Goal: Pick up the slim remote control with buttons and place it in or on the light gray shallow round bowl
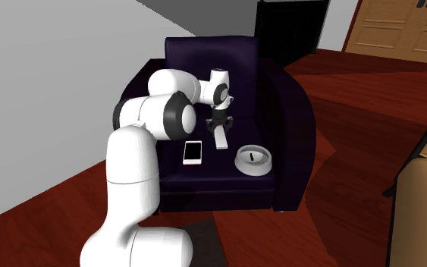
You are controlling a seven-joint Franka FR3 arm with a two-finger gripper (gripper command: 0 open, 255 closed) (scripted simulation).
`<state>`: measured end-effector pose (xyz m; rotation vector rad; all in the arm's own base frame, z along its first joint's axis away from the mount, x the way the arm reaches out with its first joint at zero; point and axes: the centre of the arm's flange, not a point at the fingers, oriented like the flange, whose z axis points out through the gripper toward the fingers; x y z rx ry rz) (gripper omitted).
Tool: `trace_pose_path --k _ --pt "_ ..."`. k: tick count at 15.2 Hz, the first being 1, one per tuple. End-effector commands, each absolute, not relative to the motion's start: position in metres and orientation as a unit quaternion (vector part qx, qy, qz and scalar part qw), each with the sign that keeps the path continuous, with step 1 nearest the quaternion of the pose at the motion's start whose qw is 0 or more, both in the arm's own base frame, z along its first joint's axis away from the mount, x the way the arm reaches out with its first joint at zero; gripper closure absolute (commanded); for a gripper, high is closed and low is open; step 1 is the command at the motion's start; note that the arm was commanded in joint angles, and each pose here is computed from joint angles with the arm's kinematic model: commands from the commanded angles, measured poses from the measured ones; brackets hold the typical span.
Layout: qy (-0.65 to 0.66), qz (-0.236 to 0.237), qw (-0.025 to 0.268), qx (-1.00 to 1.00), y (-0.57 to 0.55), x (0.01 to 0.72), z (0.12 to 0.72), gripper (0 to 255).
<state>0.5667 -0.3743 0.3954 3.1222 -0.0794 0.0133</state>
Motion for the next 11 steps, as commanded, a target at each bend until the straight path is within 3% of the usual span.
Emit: trace_pose_path --k 1,11 --pt "-0.025 0.004 0.009 1.0 -0.375 0.567 0.407 255" --pt "-0.025 0.004 0.009 1.0 -0.375 0.567 0.459 255"
